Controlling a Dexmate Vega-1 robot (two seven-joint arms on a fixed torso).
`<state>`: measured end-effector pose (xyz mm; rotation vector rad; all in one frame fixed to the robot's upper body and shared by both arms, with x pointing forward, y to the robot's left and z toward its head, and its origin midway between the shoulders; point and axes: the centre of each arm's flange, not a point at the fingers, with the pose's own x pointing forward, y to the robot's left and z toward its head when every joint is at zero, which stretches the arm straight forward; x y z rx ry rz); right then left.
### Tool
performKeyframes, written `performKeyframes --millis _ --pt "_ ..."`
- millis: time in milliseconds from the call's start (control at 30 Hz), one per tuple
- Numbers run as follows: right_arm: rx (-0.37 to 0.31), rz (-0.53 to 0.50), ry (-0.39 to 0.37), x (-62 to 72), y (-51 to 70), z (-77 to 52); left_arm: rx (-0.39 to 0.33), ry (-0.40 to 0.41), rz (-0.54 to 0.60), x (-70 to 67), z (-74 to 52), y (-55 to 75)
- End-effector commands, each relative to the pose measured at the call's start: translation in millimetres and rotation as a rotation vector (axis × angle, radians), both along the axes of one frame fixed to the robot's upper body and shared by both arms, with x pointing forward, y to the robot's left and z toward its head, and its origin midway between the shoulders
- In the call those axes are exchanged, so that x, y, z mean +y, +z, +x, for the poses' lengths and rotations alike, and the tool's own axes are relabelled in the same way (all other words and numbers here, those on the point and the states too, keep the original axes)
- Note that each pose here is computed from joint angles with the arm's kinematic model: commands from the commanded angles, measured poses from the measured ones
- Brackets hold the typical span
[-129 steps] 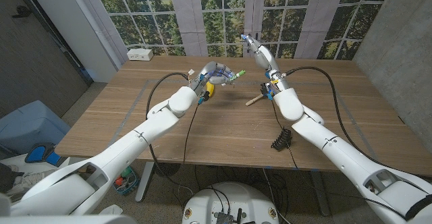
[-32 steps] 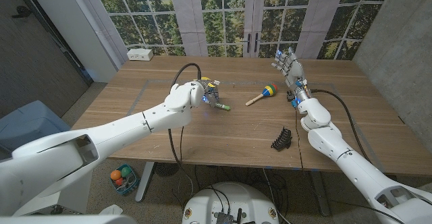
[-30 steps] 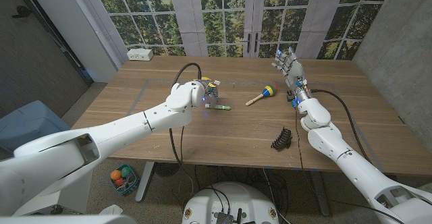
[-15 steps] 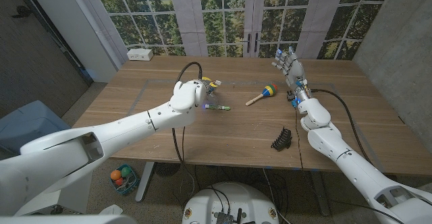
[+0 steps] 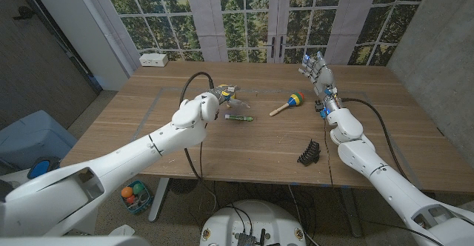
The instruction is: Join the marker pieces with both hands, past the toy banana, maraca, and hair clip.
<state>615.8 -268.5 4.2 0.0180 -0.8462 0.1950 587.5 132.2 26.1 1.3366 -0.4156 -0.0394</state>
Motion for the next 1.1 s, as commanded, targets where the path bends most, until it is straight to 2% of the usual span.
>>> performKeyframes --millis 33,300,333,433,633,833,1100 --pt "0.019 -0.030 0.002 -1.4 -2.9 2.0 -0.179 -0.145 -0.278 27.0 -10.2 4.9" --pt "0.025 -0.040 0.006 -3.7 -5.8 2.1 -0.237 -0.306 -0.458 37.5 -8.2 1.4" --pt "0.025 -0.038 0.006 -4.3 -6.7 1.8 -0.216 -0.302 -0.496 38.7 -7.8 0.6" --pt "0.024 -0.035 0.008 -5.9 -9.6 1.3 -0.226 -0.379 -0.576 40.7 -6.5 -1.0" --pt "0.008 -0.035 0.008 -10.1 -12.5 -1.1 -0.240 -0.480 -0.708 44.8 -2.1 -3.7" --pt "-0.010 -0.017 0.004 -15.5 -15.4 -4.4 -0.250 -0.568 -0.803 48.6 0.6 -5.4" --pt "0.002 0.019 -0.012 -22.5 -23.7 -5.4 -0.262 -0.663 -0.917 54.9 1.6 -10.0"
